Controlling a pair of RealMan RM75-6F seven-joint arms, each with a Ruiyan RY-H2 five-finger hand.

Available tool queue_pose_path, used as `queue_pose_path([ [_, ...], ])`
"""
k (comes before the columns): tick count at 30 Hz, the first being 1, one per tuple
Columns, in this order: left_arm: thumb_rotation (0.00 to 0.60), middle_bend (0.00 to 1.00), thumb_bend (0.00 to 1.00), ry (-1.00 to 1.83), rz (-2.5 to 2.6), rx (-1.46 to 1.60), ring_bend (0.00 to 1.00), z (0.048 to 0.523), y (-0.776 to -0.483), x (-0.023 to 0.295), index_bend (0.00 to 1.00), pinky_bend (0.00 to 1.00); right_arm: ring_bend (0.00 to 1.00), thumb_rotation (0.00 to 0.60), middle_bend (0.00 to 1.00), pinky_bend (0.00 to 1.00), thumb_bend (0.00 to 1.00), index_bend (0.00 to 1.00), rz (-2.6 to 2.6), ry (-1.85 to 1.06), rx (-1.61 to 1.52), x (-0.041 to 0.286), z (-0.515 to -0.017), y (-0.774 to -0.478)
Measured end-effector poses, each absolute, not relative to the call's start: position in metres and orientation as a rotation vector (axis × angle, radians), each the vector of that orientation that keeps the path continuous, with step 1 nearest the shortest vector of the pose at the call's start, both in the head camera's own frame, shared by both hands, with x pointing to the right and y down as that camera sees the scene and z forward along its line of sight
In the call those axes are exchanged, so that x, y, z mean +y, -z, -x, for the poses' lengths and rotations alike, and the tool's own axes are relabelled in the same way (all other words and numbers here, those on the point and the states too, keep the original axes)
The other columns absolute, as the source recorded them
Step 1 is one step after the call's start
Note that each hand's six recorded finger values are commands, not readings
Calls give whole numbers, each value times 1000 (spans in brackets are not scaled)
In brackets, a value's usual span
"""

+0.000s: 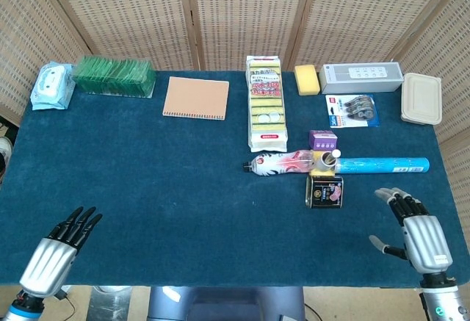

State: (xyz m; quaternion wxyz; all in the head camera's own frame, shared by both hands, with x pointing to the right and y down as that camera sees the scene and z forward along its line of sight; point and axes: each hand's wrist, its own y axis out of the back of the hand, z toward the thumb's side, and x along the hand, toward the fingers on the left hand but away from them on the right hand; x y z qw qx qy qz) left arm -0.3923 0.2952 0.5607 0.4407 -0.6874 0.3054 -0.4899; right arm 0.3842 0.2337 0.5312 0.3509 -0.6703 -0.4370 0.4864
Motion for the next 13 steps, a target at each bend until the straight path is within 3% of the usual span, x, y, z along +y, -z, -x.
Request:
queue_pose_path([
  [13, 600, 78, 208, 1233, 1658, 841, 59, 407, -542, 293, 53, 287, 167, 600, 216, 233, 197, 188, 1717, -1234, -1048, 269, -382, -508],
])
